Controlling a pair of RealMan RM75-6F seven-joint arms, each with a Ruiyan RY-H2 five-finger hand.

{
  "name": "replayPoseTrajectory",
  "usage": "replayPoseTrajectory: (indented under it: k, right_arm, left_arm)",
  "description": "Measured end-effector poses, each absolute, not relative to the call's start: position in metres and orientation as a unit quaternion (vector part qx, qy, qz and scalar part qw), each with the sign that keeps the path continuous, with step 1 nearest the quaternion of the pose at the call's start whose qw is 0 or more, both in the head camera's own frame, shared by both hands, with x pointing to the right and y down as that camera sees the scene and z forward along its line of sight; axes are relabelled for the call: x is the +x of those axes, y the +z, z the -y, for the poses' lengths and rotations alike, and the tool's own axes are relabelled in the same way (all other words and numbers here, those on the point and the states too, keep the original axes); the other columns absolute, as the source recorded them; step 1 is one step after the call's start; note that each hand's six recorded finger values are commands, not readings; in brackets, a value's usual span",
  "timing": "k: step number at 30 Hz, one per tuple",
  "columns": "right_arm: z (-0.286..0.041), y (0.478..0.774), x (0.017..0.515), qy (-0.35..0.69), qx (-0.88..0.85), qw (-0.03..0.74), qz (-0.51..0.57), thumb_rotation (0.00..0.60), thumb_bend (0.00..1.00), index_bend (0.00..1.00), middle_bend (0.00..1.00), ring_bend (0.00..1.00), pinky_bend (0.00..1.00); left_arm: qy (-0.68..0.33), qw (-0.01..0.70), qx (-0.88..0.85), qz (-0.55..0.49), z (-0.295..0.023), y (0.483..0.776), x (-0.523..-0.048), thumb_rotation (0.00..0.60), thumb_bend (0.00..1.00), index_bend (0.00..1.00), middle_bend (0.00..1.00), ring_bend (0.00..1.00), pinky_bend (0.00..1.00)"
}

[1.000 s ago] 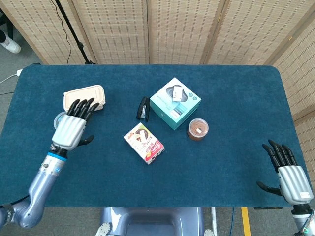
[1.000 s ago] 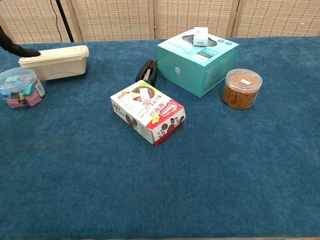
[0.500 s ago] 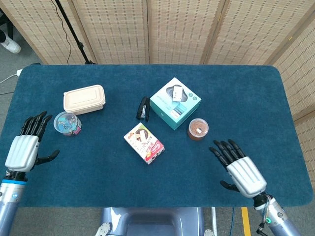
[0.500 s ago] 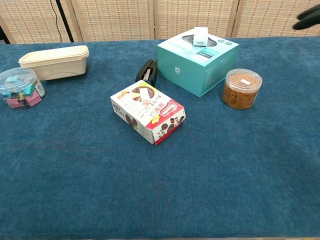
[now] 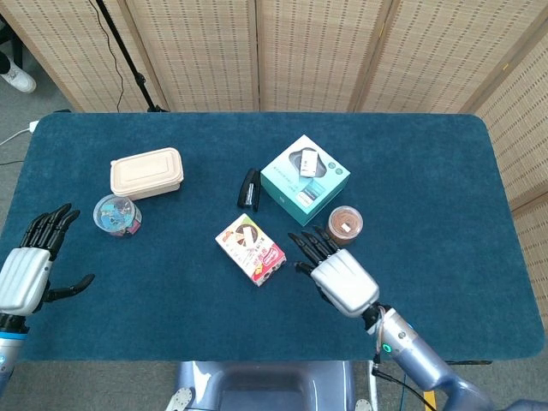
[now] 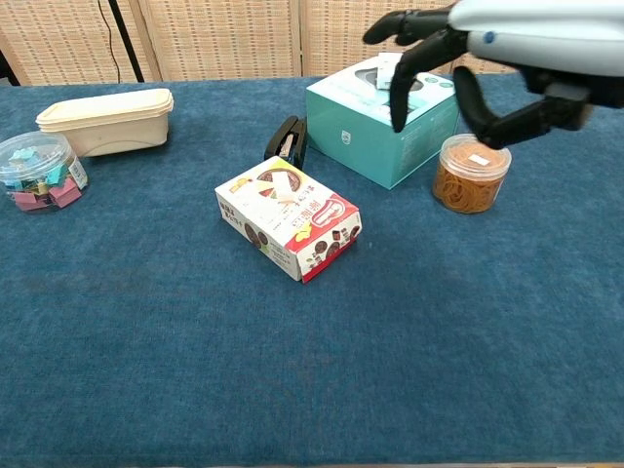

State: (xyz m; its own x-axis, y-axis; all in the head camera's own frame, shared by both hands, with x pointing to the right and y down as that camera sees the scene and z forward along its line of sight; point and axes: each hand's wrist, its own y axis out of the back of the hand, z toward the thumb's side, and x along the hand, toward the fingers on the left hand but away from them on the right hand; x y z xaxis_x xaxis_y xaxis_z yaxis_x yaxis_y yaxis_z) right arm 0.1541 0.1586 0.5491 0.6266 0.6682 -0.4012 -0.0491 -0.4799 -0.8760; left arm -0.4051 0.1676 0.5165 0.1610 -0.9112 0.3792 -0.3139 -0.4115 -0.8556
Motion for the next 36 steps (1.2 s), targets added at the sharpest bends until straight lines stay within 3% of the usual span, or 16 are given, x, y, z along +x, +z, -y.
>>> replayPoseTrajectory:
  k: [16, 36]
  right_arm:
    - [-0.118, 0.581, 0.058, 0.393, -0.758, 0.475, 0.214, 0.600, 1.00, 0.34, 0.00, 0.00, 0.00]
    - [-0.124, 0.632, 0.048, 0.440, -0.716, 0.507, 0.193, 0.600, 1.00, 0.27, 0.00, 0.00, 0.00]
  left_arm:
    - [-0.473, 0.307, -0.702, -0.436, -0.173, 0.515, -0.405, 0.600, 0.19, 0.00, 0.00, 0.00, 0.00]
    - [-0.471, 0.304, -0.707, -0.431, -0.175, 0.515, -0.404, 0.600, 0.19, 0.00, 0.00, 0.00, 0.00]
